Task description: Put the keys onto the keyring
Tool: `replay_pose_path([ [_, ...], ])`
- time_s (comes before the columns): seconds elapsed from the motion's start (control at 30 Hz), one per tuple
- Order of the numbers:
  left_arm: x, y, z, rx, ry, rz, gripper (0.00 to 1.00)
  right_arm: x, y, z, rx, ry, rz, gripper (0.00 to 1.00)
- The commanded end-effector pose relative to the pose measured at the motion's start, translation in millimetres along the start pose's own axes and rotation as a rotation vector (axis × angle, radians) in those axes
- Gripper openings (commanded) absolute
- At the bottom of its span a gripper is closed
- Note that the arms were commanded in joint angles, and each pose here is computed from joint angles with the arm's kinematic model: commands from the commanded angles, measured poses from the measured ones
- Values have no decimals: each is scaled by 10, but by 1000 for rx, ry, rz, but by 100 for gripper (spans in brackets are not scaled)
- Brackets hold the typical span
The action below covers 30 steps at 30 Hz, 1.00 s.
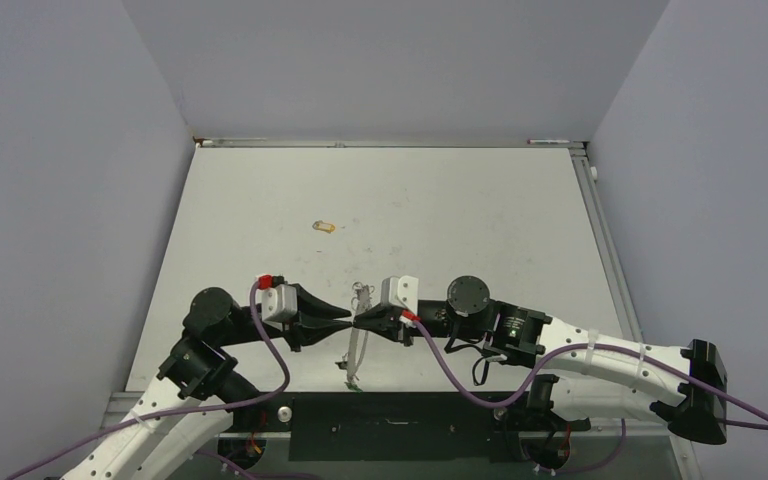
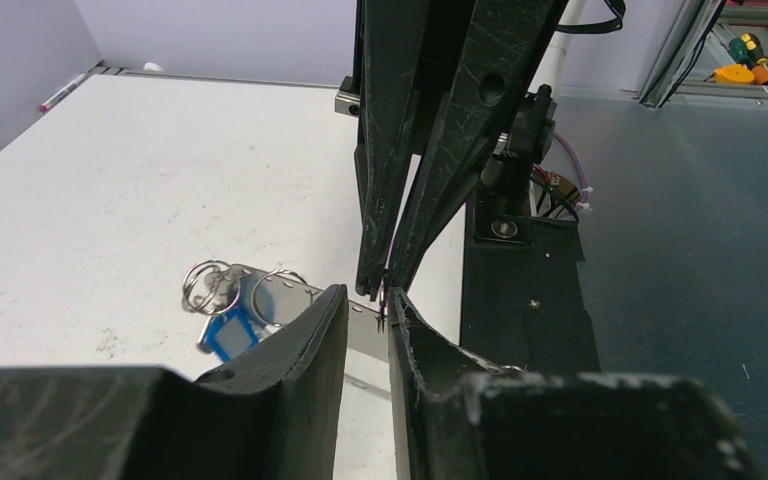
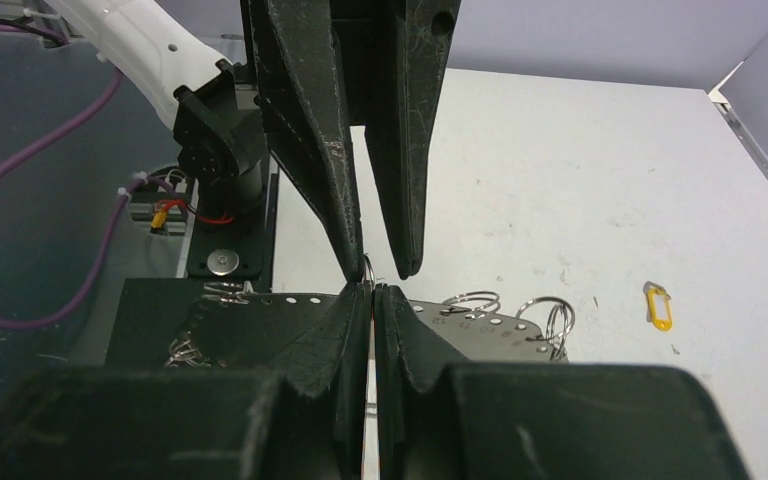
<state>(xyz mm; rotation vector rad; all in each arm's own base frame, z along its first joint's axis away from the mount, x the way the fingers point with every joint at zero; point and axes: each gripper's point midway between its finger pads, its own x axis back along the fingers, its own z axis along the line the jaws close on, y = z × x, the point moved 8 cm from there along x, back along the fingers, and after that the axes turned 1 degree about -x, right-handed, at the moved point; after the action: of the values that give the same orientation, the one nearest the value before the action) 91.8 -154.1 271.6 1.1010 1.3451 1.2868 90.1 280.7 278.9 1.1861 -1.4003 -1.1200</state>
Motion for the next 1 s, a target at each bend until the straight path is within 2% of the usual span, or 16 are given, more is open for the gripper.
replay_pose_path([
  [0.0,-16,52,-14,-18,-31,-26,17,10,405,-44,58,-21,-127,5],
  [0.63,-39,7,11,50,-6,-8,9,4,486,-25,77,-29,-142,5],
  [0.77,-44,3,22,66,5,1,0,16,512,-22,84,-28,-147,5],
  [0.97,-30,-5,40,82,36,25,0,38,529,6,92,-14,-153,5],
])
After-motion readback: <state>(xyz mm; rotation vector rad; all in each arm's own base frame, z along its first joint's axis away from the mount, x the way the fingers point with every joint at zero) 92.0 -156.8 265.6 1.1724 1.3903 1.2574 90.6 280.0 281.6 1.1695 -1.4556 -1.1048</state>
